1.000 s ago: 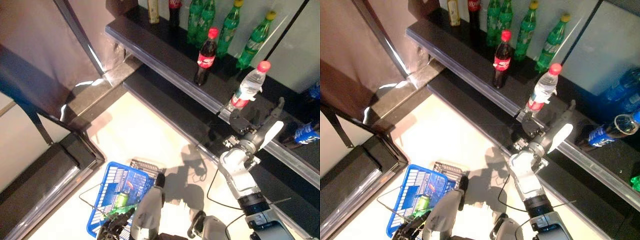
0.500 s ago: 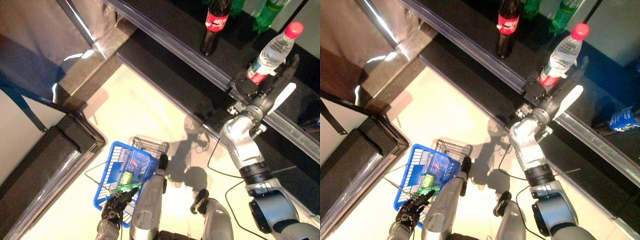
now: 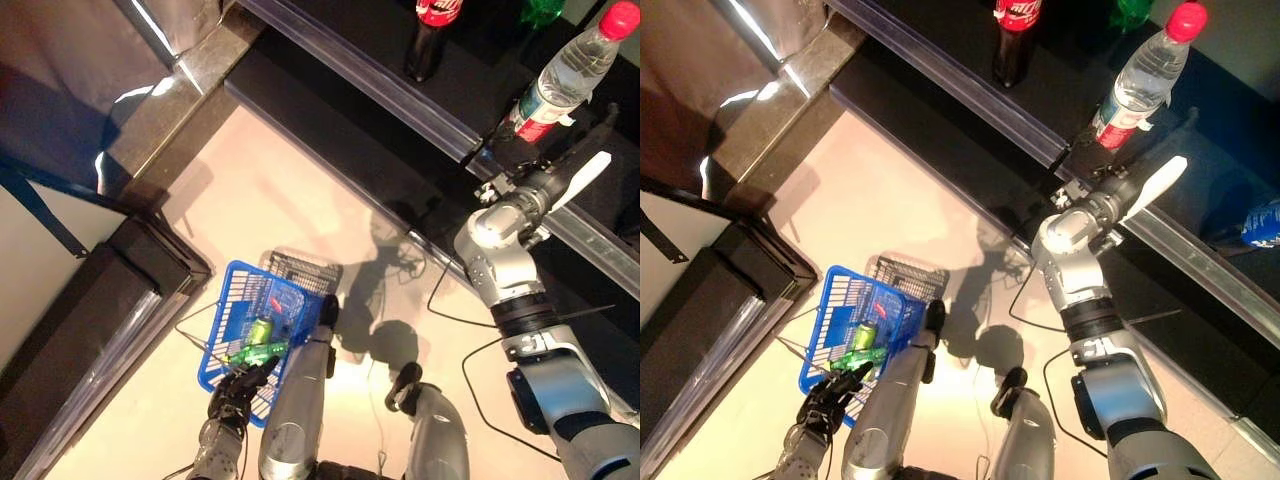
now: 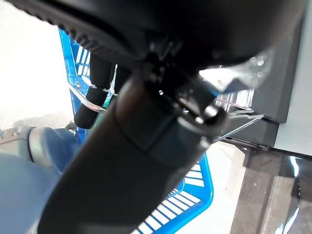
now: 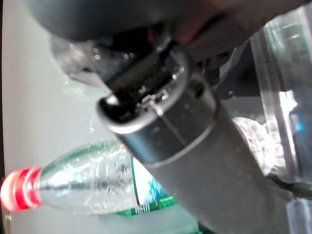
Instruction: Pick up the drink and place into the basket.
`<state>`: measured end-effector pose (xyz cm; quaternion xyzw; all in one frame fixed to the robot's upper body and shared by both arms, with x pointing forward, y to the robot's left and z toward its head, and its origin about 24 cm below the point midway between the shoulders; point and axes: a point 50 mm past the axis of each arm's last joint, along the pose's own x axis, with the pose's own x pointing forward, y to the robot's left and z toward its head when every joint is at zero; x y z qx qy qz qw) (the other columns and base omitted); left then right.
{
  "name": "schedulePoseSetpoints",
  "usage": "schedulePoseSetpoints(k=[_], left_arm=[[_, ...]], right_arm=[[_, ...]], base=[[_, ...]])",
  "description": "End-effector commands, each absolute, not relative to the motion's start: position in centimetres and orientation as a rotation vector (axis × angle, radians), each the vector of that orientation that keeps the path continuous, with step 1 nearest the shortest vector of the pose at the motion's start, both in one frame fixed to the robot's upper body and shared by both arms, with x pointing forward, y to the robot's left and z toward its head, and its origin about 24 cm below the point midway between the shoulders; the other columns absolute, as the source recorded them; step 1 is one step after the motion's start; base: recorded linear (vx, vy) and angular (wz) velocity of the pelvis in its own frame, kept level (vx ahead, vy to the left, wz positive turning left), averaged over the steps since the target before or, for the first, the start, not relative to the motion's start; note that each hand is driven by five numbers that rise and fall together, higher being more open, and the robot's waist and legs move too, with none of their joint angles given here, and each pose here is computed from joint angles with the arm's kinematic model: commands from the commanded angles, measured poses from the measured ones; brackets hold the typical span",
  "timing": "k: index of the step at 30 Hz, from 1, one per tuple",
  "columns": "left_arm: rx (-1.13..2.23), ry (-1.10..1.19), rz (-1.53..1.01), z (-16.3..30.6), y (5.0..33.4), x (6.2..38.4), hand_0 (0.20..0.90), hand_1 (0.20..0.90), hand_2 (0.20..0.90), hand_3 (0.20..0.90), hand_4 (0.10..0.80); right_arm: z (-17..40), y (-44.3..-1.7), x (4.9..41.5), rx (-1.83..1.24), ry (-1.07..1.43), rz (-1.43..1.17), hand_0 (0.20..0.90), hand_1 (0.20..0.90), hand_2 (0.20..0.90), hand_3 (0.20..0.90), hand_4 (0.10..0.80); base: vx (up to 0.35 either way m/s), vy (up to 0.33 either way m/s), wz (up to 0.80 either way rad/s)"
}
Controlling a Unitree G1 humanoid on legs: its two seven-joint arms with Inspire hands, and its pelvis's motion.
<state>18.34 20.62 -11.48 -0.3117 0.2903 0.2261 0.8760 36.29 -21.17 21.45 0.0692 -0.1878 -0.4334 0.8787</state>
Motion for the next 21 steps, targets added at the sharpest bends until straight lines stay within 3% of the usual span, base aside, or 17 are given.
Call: schedulePoseSetpoints(k=[1, 2, 3, 4, 5, 21], left_arm=[[-0.602, 0.447, 0.463, -9.6, 22.8, 18.5, 0.3, 0.3, 0.3, 0.2, 0.1], [-0.603, 0.442, 0.46, -9.5, 22.7, 18.6, 0.3, 0.3, 0.3, 0.2, 0.1], [-0.604, 0.439, 0.458, -9.4, 22.7, 18.7, 0.3, 0.3, 0.3, 0.2, 0.1], [-0.604, 0.436, 0.456, -9.4, 22.7, 18.8, 0.3, 0.3, 0.3, 0.2, 0.1], [-0.604, 0.435, 0.456, -9.3, 22.7, 18.9, 0.3, 0.3, 0.3, 0.2, 0.1], [-0.622, 0.419, 0.456, -9.2, 22.7, 19.0, 0.3, 0.3, 0.3, 0.2, 0.1]], right_arm=[[30.5, -22.6, 34.9, 0.198, -0.759, -0.875, 0.9, 0.9, 0.9, 0.9, 0.8], [30.9, -22.6, 34.8, 0.202, -0.77, -0.876, 0.9, 0.9, 0.9, 0.9, 0.8], [31.2, -22.7, 34.8, 0.206, -0.776, -0.874, 0.705, 0.705, 0.705, 0.672, 0.572], [31.5, -22.8, 34.7, 0.214, -0.79, -0.874, 0.387, 0.387, 0.387, 0.302, 0.202], [31.7, -22.9, 34.6, 0.214, -0.795, -0.873, 0.3, 0.3, 0.3, 0.2, 0.1], [35.2, -22.2, 34.9, 0.173, -0.848, -0.723, 0.3, 0.3, 0.3, 0.2, 0.1]], base=[[-0.045, 0.002, -0.02], [-0.037, 0.003, 0.0], [-0.033, 0.005, 0.01], [-0.019, 0.003, 0.04], [-0.011, 0.006, 0.05], [0.01, 0.004, 0.0]])
